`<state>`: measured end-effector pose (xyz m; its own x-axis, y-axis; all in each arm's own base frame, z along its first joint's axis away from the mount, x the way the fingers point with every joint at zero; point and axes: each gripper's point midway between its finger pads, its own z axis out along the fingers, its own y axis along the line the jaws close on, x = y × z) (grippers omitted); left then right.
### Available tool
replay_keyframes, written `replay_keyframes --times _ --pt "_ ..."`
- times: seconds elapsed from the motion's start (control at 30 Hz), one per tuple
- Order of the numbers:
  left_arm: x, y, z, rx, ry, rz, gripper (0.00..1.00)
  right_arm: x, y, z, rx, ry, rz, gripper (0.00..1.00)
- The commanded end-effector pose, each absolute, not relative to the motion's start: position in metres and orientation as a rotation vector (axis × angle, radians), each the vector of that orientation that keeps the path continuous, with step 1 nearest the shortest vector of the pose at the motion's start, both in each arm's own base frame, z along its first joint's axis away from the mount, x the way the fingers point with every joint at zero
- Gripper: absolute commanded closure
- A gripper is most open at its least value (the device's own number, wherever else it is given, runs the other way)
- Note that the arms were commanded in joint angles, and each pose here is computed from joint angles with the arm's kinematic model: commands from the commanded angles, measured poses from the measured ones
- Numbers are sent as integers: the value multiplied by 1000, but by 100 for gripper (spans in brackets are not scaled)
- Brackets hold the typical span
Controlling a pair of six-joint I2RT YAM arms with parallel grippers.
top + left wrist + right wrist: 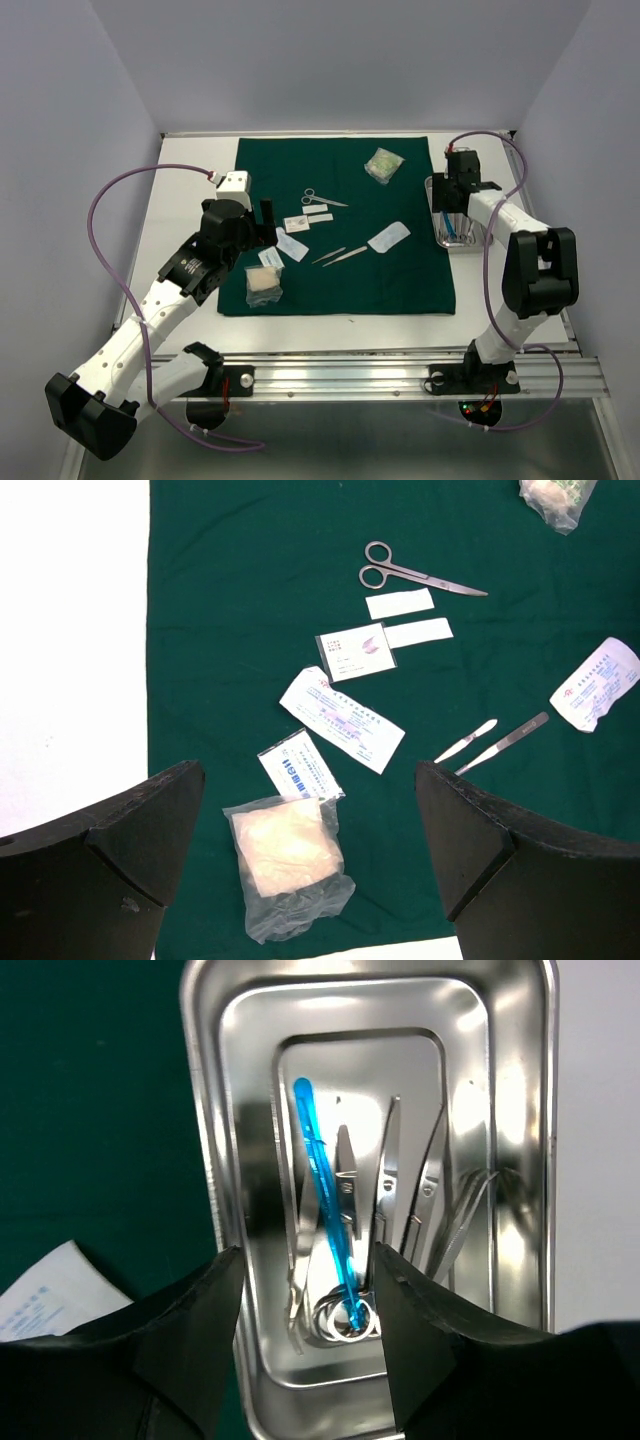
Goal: Prepare the surgical pack
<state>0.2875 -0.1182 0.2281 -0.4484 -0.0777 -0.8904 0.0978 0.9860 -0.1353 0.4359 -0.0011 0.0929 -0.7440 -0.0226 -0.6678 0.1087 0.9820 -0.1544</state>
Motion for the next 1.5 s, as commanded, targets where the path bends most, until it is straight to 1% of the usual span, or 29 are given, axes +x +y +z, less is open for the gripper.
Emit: replay_keyframes --times 0.0,0.07,0.13,0.17,0.23,0.3,0.37,0.4,0.47,0.6,0.73,0.9,1.2,1.47 --pt "290 -114 235 -13 2000 -195 1 450 29 155 -10 2246 -45 40" --pt "289 -115 235 -14 1998 -199 1 445 66 162 -171 2236 70 39" --pt "289 -114 235 -16 1997 -196 1 440 96 165 -323 2223 125 37" --pt "290 -113 235 -19 1996 -192 1 433 123 165 -418 2216 151 37" --pt "290 -112 235 -18 1997 -182 1 428 147 153 -538 2231 137 35" --pt "290 -111 235 -23 1998 -178 1 413 185 141 -727 2223 222 35" --pt "290 -111 234 -26 1998 -180 1 405 210 129 -897 2151 252 37" --pt "289 -111 233 -26 2000 -182 1 385 226 111 -1052 2107 250 37" --pt "288 -111 232 -26 2003 -183 1 374 247 114 -1158 1981 283 36" --pt "288 -111 231 -27 2003 -185 1 351 267 107 -1257 1915 409 35" --pt "289 -113 230 -21 2008 -187 1 332 281 97 -1379 1868 457 35" --pt "290 -114 230 -20 2008 -193 1 336 282 85 -1415 1883 416 34" --pt "286 -111 230 -29 2001 -190 1 332 290 59 -1523 1926 464 35" --pt "284 -109 232 -34 1993 -194 1 340 295 40 -1549 1963 460 37"
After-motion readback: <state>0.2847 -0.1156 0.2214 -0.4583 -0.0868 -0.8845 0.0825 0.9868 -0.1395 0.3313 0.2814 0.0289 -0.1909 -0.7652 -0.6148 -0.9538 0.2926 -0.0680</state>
